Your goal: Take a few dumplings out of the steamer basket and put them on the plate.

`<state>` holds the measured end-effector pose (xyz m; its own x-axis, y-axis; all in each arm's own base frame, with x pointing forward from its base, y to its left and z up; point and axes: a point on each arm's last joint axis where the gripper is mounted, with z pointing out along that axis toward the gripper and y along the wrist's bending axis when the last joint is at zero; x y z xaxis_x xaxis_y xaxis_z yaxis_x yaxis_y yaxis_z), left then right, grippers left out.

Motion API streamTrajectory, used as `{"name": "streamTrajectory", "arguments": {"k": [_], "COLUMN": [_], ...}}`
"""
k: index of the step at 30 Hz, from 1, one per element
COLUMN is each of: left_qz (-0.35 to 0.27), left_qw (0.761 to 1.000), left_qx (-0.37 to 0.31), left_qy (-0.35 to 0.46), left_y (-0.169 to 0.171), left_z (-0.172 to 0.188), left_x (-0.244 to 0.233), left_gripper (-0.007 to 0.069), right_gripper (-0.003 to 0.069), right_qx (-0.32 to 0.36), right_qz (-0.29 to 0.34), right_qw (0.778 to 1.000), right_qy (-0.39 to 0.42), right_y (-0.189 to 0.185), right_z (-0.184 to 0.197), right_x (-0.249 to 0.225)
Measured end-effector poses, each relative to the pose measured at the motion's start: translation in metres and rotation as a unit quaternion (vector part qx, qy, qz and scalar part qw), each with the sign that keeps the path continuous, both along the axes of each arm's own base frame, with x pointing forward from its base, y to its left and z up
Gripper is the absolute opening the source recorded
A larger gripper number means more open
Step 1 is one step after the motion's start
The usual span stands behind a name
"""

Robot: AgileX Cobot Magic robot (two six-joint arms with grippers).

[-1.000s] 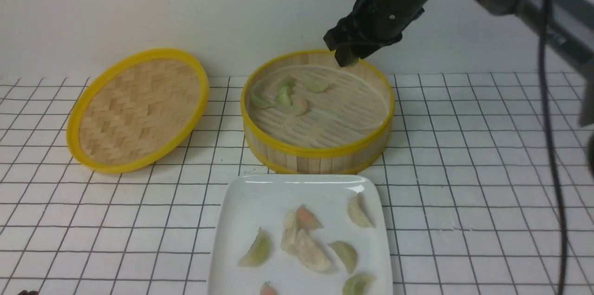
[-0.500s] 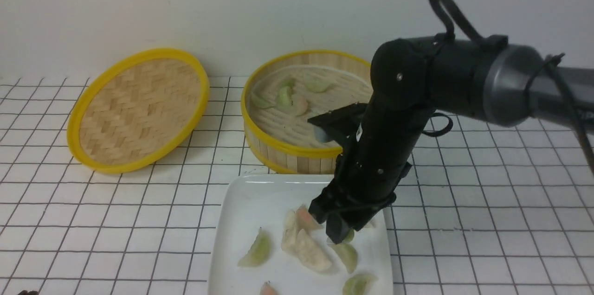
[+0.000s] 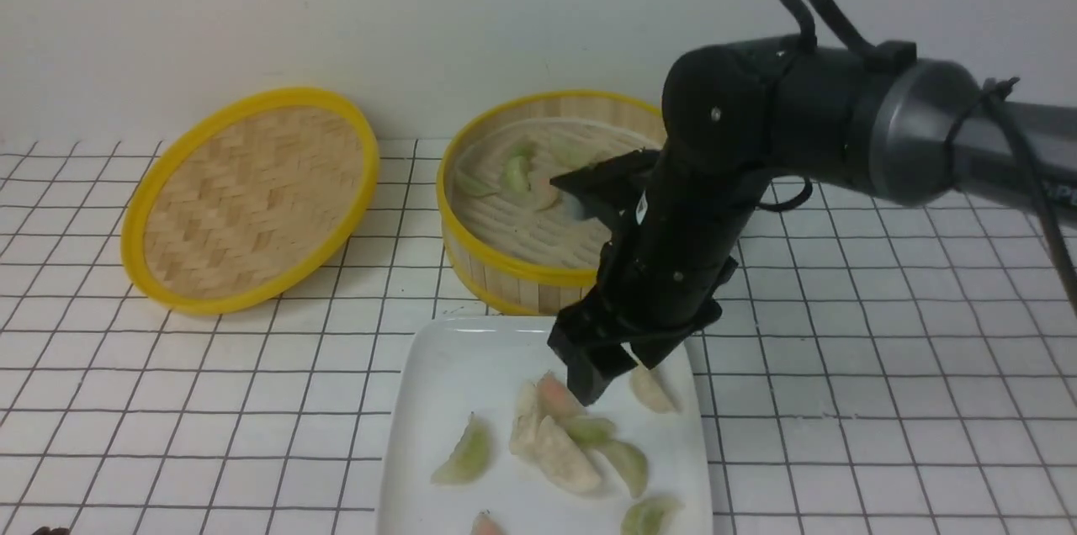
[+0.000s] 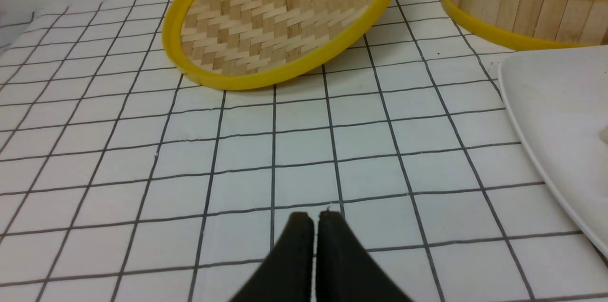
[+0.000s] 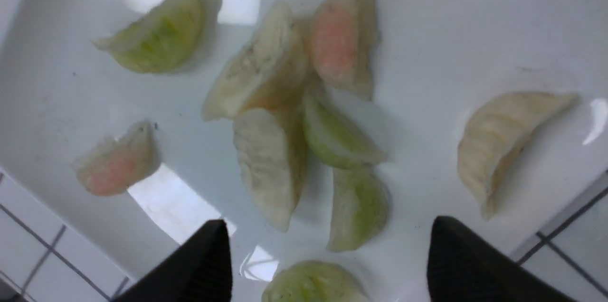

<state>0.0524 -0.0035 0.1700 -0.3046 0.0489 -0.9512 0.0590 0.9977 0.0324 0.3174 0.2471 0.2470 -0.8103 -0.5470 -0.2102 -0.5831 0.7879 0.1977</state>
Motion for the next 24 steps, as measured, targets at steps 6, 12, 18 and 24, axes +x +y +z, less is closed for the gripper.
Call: {"name": "streamTrajectory", "arguments": {"k": [6, 12, 18, 24], "left_qz": [0.0, 0.0, 0.0, 0.0], "left_qw": [1.0, 1.0, 1.0, 1.0], "left_qx": [0.0, 0.0, 0.0, 0.0], "left_qy": [0.0, 0.0, 0.0, 0.0], "left_y": [0.0, 0.0, 0.0, 0.0], "left_z": [0.0, 0.0, 0.0, 0.0], "left_x": [0.0, 0.0, 0.0, 0.0], "left_gripper": [-0.0006, -0.0006, -0.0006, -0.0006], "right_gripper": [0.008, -0.001, -0.0015, -0.0015], "right_qx": [0.082, 0.154, 0.242, 0.377], "right_qz": [-0.029, -0.06, -0.087, -0.118], "right_qw": [0.99, 0.951, 0.895, 0.771], "right_qy": [-0.107, -0.26, -0.365, -0.5], "right_y": [-0.032, -0.101, -0.152, -0.203], "right_z": [0.111, 0.199, 0.196, 0.144], "right_x": [-0.043, -0.126, -0.194, -0.261]}}
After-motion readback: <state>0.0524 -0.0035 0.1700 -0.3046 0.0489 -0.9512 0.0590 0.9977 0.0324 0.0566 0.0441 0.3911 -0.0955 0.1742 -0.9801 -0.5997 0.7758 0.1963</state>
